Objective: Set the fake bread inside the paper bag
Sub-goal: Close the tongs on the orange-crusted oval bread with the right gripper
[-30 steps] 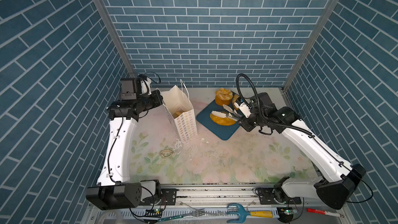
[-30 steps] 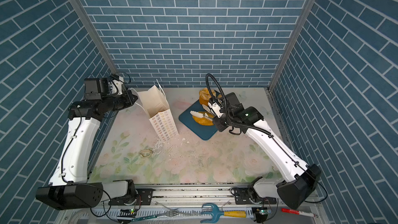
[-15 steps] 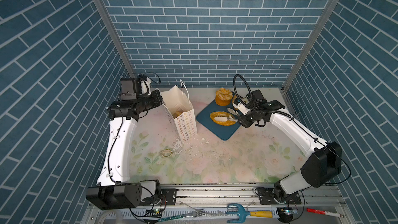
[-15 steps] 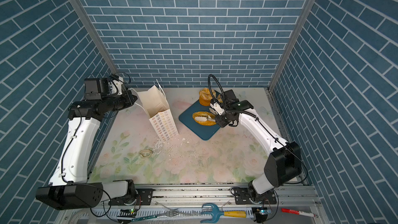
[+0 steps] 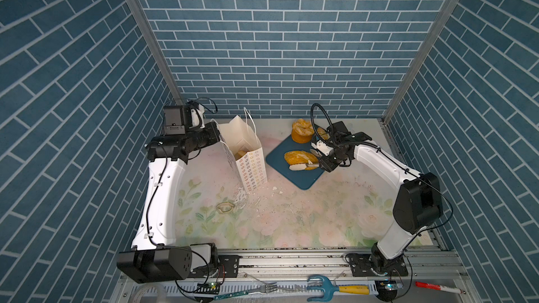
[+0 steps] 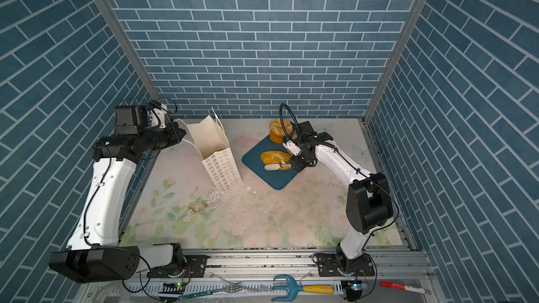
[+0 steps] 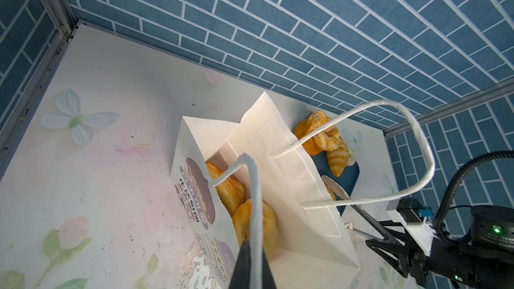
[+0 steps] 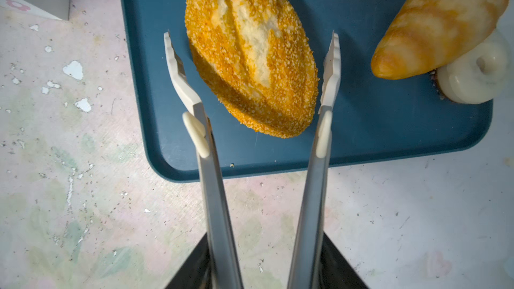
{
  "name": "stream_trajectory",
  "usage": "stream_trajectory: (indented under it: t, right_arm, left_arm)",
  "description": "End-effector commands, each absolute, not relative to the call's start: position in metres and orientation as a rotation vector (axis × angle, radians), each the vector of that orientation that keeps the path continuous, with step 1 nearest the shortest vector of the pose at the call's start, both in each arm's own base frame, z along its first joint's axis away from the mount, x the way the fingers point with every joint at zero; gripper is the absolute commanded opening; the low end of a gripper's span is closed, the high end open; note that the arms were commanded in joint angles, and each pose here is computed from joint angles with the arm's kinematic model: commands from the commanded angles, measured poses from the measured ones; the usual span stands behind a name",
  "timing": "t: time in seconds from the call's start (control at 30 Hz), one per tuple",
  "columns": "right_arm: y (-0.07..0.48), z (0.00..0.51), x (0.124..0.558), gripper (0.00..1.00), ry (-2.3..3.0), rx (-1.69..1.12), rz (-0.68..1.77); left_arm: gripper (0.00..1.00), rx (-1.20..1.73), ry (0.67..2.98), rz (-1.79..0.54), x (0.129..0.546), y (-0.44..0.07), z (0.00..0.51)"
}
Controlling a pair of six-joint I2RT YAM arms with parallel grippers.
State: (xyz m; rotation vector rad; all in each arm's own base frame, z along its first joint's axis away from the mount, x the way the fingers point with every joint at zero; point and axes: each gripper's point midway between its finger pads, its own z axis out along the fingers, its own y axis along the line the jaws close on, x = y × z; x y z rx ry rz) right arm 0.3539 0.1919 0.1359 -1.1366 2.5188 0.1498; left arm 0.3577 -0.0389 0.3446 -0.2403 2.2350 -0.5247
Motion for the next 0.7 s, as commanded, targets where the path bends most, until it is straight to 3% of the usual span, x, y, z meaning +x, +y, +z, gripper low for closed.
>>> stream_trajectory:
  t: [0.0, 0.43, 0.67]
  right_arm:
    - [0.195, 0.142, 0.368, 0.54, 2.459, -1.173, 0.121]
    - [0.207, 0.160, 0.354, 0.43, 2.436, -1.128, 0.221]
    - [0.211, 0.206, 0.349, 0.34, 2.390, -1.000, 0.278]
  left_arm:
    - [0.00, -0.232, 2.241, -0.515, 0.359, -0.040, 0.343]
    - [0.00, -0.231, 2.246, -0.532, 0.359, -0.042, 0.342]
    - [0.00, -0.241, 2.239, -0.539, 0.356, -0.042, 0.342]
